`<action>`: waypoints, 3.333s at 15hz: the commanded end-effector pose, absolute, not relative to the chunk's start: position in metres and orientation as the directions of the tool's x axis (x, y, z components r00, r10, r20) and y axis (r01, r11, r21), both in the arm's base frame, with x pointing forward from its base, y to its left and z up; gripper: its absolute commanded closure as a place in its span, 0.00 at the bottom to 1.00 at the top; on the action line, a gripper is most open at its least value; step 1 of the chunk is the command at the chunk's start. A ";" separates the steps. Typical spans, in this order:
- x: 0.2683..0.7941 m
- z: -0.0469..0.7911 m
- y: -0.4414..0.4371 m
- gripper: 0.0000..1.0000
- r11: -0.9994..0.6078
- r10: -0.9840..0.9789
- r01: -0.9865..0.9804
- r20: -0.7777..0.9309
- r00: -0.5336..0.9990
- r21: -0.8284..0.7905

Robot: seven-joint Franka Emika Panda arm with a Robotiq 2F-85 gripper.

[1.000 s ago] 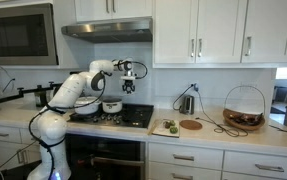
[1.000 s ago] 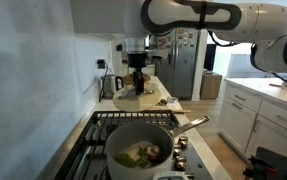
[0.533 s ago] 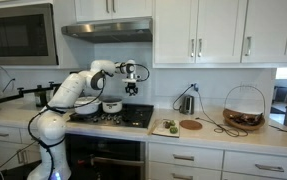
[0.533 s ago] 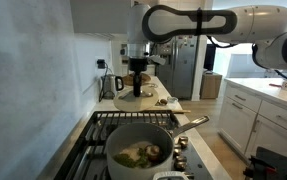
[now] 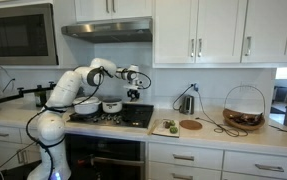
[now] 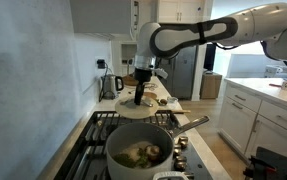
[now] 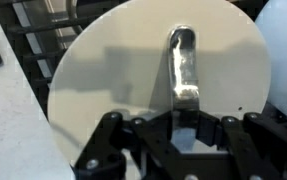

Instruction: Remove the lid from the white pot on the right side of the stove

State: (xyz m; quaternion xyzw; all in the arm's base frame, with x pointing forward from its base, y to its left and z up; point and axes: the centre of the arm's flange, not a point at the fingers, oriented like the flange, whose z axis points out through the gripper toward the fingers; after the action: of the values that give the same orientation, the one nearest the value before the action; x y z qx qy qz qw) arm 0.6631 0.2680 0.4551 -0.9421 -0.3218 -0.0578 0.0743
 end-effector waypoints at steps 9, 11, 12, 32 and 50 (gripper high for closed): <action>0.629 0.421 0.249 1.00 -0.821 0.546 0.570 0.249 0.800 -0.034; 0.630 0.415 0.247 1.00 -0.828 0.537 0.560 0.253 0.805 -0.023; 0.630 0.411 0.246 1.00 -0.833 0.531 0.553 0.253 0.809 -0.021; 0.670 0.378 0.226 1.00 -0.859 0.489 0.509 0.220 0.844 -0.044; 0.695 0.373 0.224 0.45 -0.868 0.475 0.495 0.224 0.851 -0.042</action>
State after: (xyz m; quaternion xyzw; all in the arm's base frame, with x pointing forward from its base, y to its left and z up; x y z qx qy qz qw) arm 0.6887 0.2232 0.3574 -0.9587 -0.2599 -0.1007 0.0565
